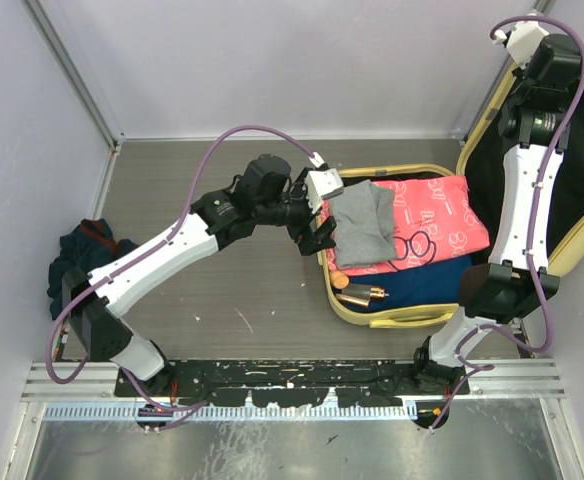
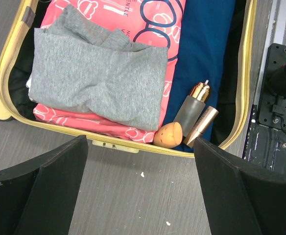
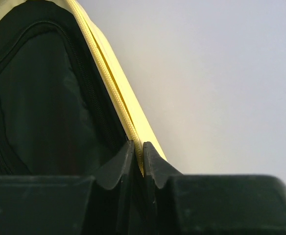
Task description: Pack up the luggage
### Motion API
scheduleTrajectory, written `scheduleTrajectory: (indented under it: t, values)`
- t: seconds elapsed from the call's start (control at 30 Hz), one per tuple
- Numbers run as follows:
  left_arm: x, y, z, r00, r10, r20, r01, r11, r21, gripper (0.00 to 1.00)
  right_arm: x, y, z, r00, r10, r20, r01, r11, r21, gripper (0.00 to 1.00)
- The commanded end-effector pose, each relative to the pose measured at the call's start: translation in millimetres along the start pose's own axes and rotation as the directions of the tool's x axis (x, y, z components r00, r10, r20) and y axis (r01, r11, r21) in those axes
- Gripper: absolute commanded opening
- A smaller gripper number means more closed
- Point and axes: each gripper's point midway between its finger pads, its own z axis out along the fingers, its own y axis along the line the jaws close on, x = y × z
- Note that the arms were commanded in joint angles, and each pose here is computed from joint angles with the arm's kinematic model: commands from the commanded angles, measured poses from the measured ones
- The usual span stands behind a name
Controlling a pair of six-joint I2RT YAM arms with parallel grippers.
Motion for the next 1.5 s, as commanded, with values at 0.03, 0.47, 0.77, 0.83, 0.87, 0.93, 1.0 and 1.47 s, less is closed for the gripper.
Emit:
scheduleTrajectory:
  t: [0.03, 0.47, 0.77, 0.83, 0.87, 0.93, 1.0, 1.47]
  values:
    - [-33, 12, -7, 0.995, 0.025, 0.097, -0.021, 0.999, -0.044, 0.89, -9, -34, -10, 0.999, 0.034, 0.038, -0.038, 0.995, 0.097, 0.09]
    - [-29, 21, -13, 0.994, -0.025, 0.108, 0.033, 0.996, -0.079, 0.89, -32, -22, -50, 0.986, 0.054, 0.157, -0.067, 0.995, 0.077, 0.00]
    - [-25, 36, -15, 0.987, -0.105, 0.119, 0.120, 0.984, -0.131, 0.90, -76, 24, -104, 0.963, 0.005, 0.271, -0.011, 1.000, 0.020, 0.00]
    - [-24, 40, -17, 0.984, -0.127, 0.123, 0.144, 0.979, -0.142, 0.90, -84, 37, -117, 0.955, -0.011, 0.297, 0.012, 1.000, -0.003, 0.00]
    - [-22, 43, -17, 0.982, -0.140, 0.123, 0.158, 0.976, -0.147, 0.90, -87, 45, -124, 0.951, -0.024, 0.308, 0.031, 0.999, -0.018, 0.00]
    - [-20, 47, -19, 0.978, -0.169, 0.125, 0.188, 0.970, -0.153, 0.90, -94, 64, -141, 0.938, -0.057, 0.342, 0.079, 0.996, -0.050, 0.00]
    - [-16, 51, -19, 0.972, -0.199, 0.128, 0.218, 0.964, -0.154, 0.90, -99, 82, -157, 0.925, -0.089, 0.370, 0.125, 0.989, -0.073, 0.00]
    - [22, 80, -15, 0.914, -0.391, 0.112, 0.405, 0.897, -0.178, 0.88, -93, 203, -265, 0.854, -0.093, 0.512, 0.334, 0.853, -0.401, 0.09]
